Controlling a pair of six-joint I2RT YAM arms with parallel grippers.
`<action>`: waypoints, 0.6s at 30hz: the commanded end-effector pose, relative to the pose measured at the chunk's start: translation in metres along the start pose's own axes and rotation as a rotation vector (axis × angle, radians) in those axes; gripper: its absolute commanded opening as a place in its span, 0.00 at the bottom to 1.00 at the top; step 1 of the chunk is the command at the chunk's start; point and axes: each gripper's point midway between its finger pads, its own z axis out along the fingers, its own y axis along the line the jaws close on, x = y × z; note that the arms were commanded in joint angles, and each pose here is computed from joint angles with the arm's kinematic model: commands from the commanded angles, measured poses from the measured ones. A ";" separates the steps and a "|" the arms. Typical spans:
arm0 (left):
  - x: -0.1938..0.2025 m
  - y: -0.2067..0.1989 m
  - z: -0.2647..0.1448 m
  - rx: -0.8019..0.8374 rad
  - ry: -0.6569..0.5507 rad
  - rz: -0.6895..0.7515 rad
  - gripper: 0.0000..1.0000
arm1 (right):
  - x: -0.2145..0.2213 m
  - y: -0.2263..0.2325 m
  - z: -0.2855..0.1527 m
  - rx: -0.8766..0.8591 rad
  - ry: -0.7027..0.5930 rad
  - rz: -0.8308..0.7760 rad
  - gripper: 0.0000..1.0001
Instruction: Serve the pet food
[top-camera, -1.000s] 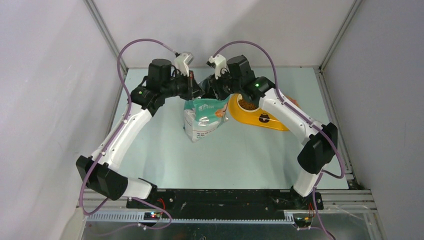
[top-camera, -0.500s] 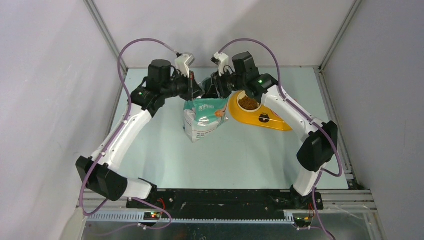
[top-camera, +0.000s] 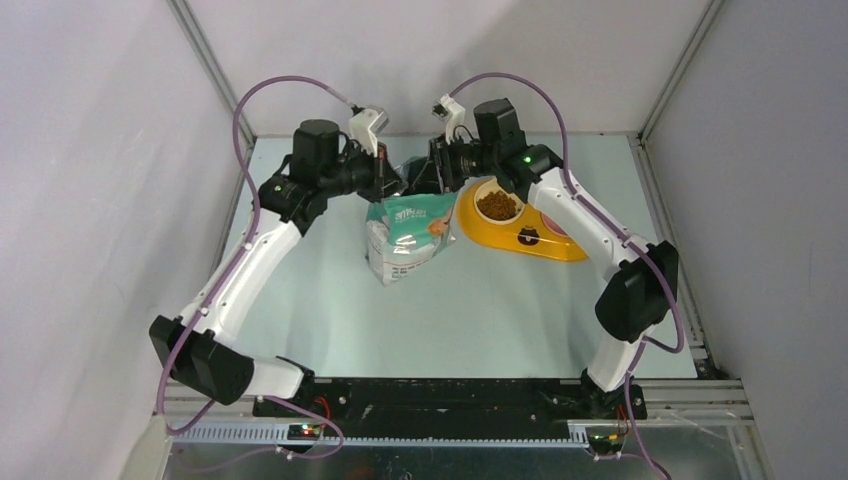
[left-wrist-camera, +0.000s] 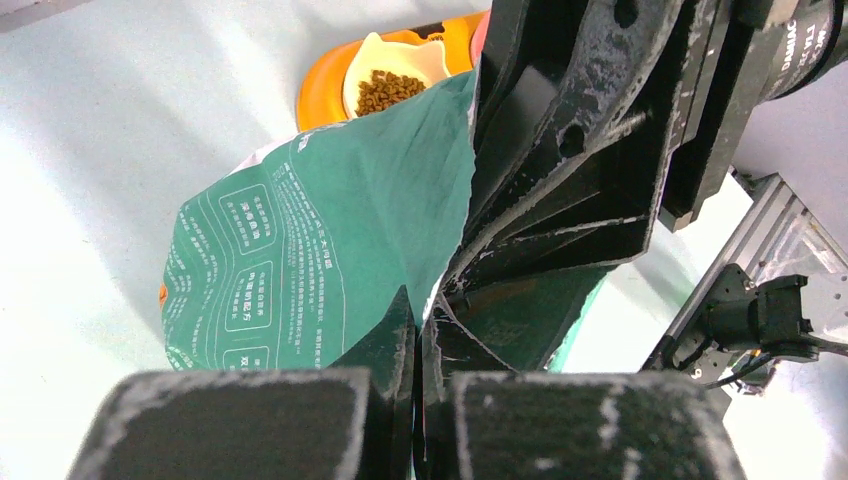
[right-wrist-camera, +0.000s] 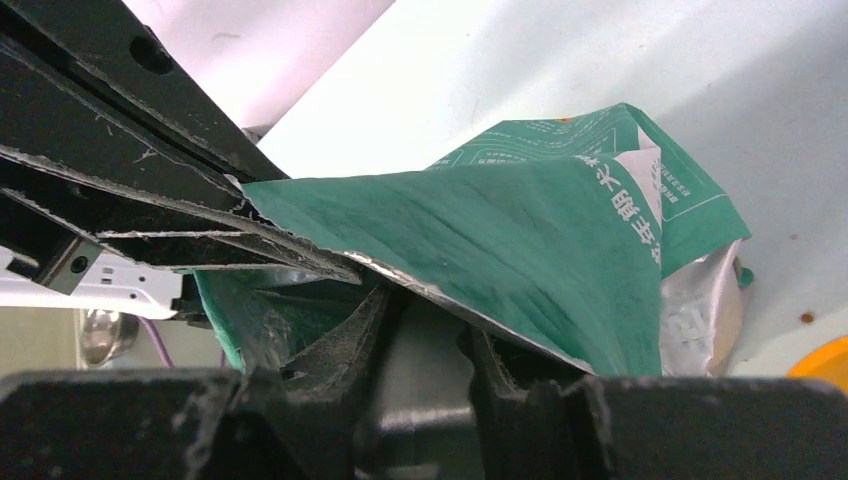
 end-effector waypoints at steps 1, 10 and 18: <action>0.011 0.024 -0.017 -0.100 0.020 0.039 0.00 | 0.016 0.077 -0.031 -0.261 0.133 0.288 0.00; 0.006 0.027 -0.024 -0.130 0.039 0.095 0.00 | -0.001 0.065 -0.042 -0.290 0.094 0.377 0.00; 0.009 0.029 -0.029 -0.115 0.124 0.210 0.00 | -0.028 0.054 -0.045 -0.328 0.055 0.469 0.00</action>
